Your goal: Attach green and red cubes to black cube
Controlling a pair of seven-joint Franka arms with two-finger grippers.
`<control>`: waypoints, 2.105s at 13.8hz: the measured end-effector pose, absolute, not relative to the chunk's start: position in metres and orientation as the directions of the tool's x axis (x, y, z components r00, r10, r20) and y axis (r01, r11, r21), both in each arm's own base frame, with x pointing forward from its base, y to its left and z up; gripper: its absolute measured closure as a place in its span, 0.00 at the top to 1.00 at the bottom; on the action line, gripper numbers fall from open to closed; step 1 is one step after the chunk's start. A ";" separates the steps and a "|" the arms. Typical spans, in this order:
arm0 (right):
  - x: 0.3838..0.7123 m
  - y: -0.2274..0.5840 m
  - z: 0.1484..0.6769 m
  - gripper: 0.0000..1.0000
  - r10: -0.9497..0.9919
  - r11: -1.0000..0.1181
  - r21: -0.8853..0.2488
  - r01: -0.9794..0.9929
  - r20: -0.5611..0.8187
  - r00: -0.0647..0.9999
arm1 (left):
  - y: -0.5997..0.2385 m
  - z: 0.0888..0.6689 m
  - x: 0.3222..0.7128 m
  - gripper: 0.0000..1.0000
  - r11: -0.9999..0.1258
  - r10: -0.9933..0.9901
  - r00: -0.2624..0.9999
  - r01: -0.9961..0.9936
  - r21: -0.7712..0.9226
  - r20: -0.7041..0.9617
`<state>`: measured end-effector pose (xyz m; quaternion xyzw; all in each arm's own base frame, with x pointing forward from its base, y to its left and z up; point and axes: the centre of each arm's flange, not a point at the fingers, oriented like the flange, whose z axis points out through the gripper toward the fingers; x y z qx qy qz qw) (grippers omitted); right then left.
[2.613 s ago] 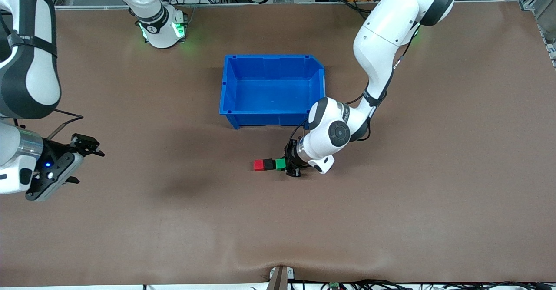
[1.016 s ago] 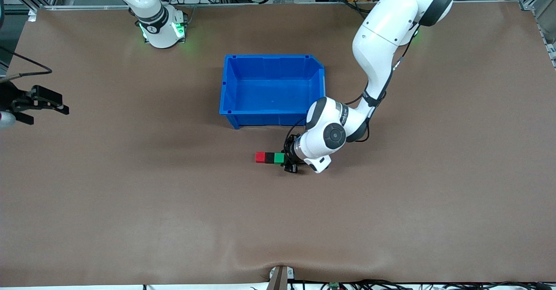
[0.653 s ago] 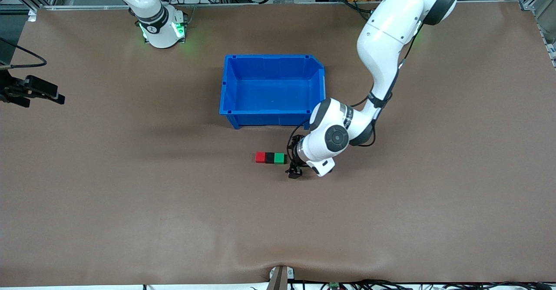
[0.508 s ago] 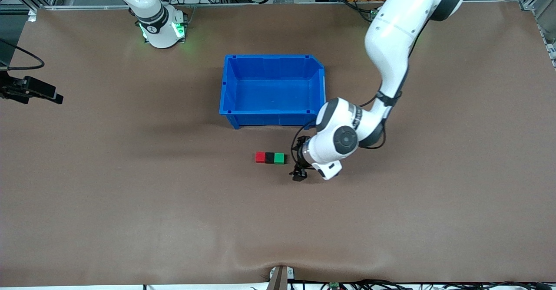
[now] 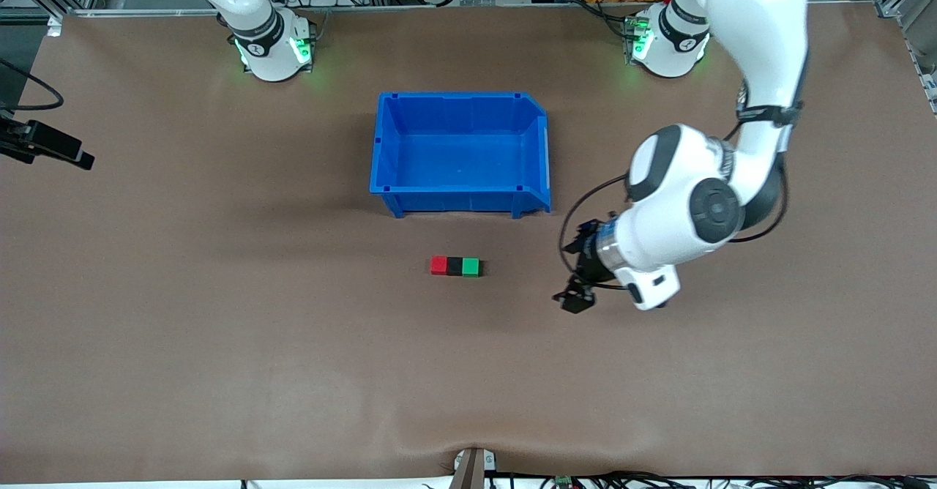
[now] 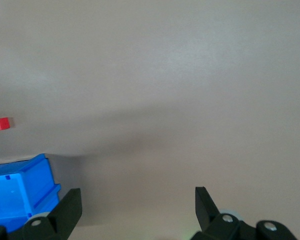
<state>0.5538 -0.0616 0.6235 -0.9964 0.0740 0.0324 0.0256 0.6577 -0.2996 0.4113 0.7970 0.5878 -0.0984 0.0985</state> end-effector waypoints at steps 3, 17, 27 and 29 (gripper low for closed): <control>0.555 -0.049 0.623 1.00 -0.133 -0.991 -0.006 -0.134 -0.068 0.989 | -0.270 0.437 0.654 1.00 -0.318 0.931 0.315 0.948 0.010 -0.185; 0.556 -0.033 0.631 1.00 -0.127 -0.992 -0.005 -0.128 -0.053 0.990 | -0.114 0.562 0.612 1.00 -0.785 0.620 0.777 0.616 -0.067 -0.111; 0.556 -0.034 0.632 1.00 -0.129 -0.992 -0.006 -0.129 -0.051 0.990 | -0.051 0.608 0.546 1.00 -0.970 0.243 0.963 0.242 -0.022 -0.117; 0.556 -0.033 0.632 1.00 -0.129 -0.992 -0.006 -0.129 -0.051 0.990 | -0.044 0.610 0.528 1.00 -0.979 0.203 0.972 0.203 -0.019 -0.115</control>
